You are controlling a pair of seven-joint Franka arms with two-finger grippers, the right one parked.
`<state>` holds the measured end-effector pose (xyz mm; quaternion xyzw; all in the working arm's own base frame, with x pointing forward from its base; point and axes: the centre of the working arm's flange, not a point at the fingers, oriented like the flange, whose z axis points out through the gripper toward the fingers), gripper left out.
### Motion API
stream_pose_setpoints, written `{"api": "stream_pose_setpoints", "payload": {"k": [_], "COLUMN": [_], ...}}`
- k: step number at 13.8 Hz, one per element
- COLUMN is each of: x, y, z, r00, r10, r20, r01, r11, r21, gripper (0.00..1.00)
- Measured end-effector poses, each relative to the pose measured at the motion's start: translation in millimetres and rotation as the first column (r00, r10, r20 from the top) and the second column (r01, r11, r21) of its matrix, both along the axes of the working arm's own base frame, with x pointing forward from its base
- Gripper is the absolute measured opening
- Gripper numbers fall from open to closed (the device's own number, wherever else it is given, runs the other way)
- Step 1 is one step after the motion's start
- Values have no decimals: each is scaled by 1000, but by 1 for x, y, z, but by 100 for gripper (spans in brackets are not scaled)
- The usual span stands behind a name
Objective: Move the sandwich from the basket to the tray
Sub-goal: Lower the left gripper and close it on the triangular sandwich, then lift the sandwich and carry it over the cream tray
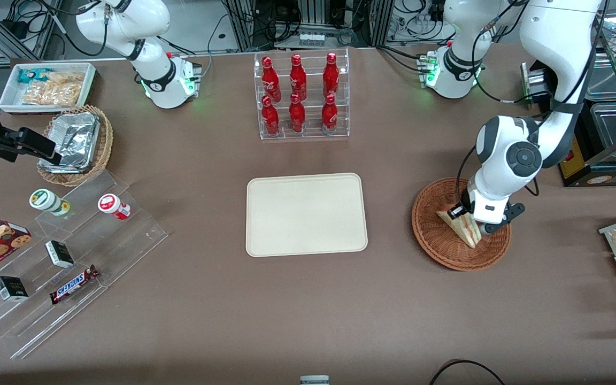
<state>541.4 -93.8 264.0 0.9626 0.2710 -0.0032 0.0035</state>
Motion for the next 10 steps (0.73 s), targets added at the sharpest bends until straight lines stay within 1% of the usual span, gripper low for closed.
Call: {"api": "stream_pose_setpoints", "payload": {"k": [1, 3, 4, 5, 6, 7, 8, 9, 10], "x": [7, 28, 39, 46, 49, 47, 41, 30, 16], "y": [0, -4, -10, -20, -36, -59, -90, -127, -162], "z": [11, 53, 85, 116, 144, 165, 177, 179, 174], "r00": [1000, 996, 992, 990, 987, 984, 981, 976, 968], "r10": [-2, -26, -48, -64, -87, -120, -152, -184, -220], "r20": [-14, -87, -115, -128, -133, -130, -123, -120, -125], "r01": [2, 29, 52, 70, 94, 127, 159, 191, 228], "r11": [1000, 999, 998, 997, 995, 991, 986, 980, 972], "r21": [7, 32, 39, 44, 47, 47, 48, 51, 52], "gripper": [31, 27, 25, 25, 24, 24, 23, 21, 16]}}
